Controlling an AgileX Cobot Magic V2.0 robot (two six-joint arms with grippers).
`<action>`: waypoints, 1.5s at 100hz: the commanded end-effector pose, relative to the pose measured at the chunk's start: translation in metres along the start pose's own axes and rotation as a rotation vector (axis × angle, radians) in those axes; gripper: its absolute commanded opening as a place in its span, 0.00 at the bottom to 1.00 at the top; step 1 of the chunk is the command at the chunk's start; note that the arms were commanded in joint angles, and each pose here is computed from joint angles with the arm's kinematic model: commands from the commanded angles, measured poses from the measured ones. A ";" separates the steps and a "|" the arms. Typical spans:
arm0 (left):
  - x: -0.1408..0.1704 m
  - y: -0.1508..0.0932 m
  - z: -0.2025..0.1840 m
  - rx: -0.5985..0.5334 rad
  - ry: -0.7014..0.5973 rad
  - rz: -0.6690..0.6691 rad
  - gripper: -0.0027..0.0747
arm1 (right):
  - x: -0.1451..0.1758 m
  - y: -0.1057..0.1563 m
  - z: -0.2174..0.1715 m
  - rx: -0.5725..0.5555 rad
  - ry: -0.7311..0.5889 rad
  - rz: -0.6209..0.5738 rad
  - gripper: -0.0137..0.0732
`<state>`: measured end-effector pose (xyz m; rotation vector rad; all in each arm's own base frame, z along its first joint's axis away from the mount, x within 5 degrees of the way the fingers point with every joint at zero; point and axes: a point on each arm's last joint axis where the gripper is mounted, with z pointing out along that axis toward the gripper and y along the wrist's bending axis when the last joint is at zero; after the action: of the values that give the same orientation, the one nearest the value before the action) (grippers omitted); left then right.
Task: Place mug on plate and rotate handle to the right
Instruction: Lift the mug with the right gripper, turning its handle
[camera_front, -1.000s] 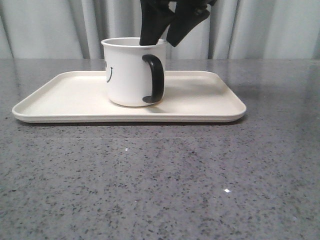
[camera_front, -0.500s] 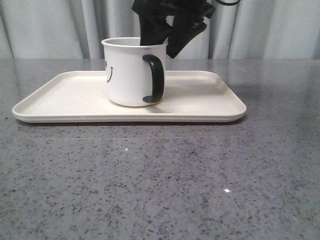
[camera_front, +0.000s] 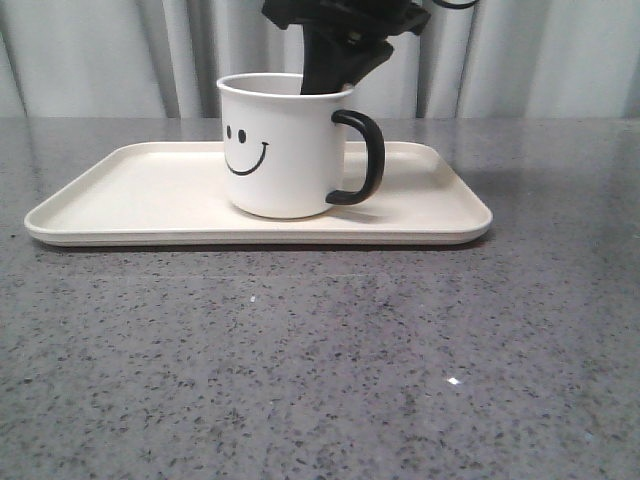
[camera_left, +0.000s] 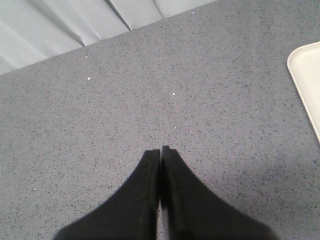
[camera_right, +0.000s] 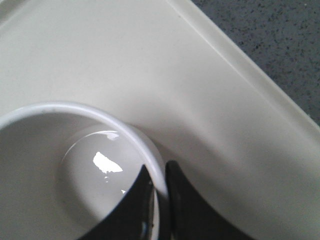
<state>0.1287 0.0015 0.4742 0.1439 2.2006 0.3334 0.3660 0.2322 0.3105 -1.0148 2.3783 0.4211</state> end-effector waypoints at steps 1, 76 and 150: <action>-0.006 0.006 -0.007 -0.026 -0.070 -0.015 0.01 | -0.016 0.007 -0.037 0.021 -0.107 -0.043 0.02; -0.006 0.006 -0.007 -0.026 -0.067 -0.015 0.01 | -0.043 0.030 -0.125 -0.022 -0.136 -0.549 0.02; -0.006 0.006 -0.007 -0.026 -0.067 -0.015 0.01 | -0.045 0.022 -0.058 -0.178 -0.080 -0.544 0.02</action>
<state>0.1293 0.0016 0.4745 0.1424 2.1935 0.3359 0.3758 0.2507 0.3574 -1.5862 1.9763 0.3968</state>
